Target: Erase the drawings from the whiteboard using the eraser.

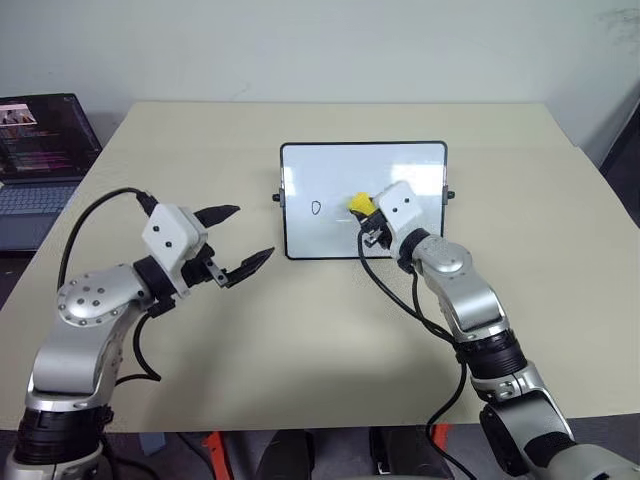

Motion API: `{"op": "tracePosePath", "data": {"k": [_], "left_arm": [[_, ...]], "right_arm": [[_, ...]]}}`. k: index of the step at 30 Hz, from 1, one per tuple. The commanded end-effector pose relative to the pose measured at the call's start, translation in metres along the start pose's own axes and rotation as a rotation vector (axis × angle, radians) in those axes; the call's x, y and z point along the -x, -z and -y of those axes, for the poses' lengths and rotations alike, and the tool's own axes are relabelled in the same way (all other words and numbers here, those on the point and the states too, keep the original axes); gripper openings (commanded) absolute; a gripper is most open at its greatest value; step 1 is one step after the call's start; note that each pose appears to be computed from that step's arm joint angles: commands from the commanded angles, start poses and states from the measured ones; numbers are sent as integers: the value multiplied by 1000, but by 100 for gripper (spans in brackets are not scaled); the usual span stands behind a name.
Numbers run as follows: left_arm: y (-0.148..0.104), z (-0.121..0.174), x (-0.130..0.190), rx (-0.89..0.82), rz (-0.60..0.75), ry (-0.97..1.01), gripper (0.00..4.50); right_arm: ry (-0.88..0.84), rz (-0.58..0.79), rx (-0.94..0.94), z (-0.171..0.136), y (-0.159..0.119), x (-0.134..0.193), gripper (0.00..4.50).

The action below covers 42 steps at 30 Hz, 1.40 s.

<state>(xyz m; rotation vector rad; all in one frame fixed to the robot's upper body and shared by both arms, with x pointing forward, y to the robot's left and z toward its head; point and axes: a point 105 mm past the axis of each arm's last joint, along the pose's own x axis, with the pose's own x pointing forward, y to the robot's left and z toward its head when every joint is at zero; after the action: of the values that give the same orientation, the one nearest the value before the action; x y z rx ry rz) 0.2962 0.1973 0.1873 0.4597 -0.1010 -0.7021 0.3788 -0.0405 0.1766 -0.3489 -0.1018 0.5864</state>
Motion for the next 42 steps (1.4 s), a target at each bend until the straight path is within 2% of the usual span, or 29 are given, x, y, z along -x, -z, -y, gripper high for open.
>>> {"op": "tracePosePath", "data": {"k": [1,5,10,25,42], "left_arm": [[3,-11,10,-32,5,-80,450],[16,-11,14,-19,-13,-110,450],[19,-11,12,-23,-13,-110,450],[12,-3,-7,-29,24,-42,450],[7,-6,-11,-44,33,-30,450]], "right_arm": [[5,88,7,1,-28,0,123],[-1,100,8,0,-32,-4,123],[-9,121,18,-2,-39,-10,123],[8,152,31,3,-48,-19,123],[24,152,32,7,-49,-19,123]]}}
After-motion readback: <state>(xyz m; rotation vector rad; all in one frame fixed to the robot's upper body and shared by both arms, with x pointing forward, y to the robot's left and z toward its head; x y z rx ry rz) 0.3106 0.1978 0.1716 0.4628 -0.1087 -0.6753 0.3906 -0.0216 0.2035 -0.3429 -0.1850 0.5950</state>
